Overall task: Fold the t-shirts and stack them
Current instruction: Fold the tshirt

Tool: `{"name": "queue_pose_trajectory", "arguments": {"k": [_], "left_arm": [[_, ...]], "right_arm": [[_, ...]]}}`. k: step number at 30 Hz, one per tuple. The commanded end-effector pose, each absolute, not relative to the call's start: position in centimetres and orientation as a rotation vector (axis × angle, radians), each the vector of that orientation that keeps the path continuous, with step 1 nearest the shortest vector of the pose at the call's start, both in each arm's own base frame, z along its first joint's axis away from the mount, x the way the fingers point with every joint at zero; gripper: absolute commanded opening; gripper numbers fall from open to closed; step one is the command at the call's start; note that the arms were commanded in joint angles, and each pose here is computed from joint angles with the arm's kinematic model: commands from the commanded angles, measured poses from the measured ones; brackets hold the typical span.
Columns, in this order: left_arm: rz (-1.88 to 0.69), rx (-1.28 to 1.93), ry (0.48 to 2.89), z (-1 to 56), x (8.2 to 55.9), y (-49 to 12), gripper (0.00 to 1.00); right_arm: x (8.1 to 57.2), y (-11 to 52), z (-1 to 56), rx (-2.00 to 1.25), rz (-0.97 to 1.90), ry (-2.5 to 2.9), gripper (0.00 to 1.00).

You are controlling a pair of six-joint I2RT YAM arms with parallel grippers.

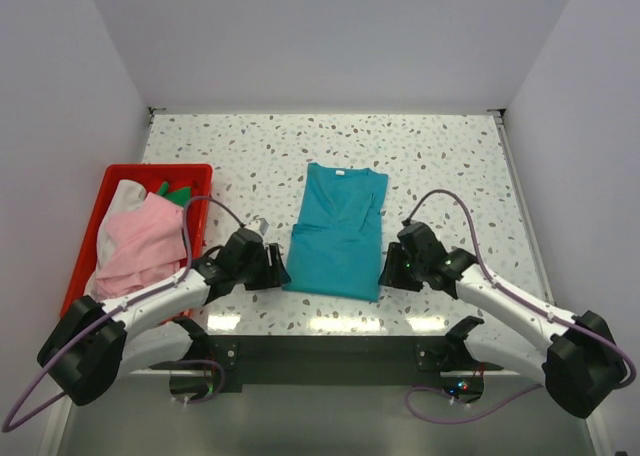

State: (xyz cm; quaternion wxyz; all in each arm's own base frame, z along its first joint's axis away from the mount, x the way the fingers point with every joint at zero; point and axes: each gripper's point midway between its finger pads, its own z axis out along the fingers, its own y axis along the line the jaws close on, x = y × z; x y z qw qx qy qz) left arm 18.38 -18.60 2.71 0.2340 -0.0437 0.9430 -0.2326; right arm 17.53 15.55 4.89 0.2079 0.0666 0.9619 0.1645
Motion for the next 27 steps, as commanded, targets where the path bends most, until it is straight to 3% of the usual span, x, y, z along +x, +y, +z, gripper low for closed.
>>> {"name": "queue_pose_trajectory", "arguments": {"k": [1,10,27], "left_arm": [[-0.731,-0.135,2.598,3.0,17.1,-19.4,0.63],[-0.744,-0.133,2.646,1.3,15.7,-19.5,0.61],[-0.676,-0.111,2.694,-0.5,15.0,-19.6,0.48]], "right_arm": [[15.7,16.6,4.5,0.316,0.576,2.695,0.46],[13.7,17.9,2.3,0.421,0.641,2.721,0.46],[14.2,18.4,0.5,0.541,0.677,2.683,0.43]]}}
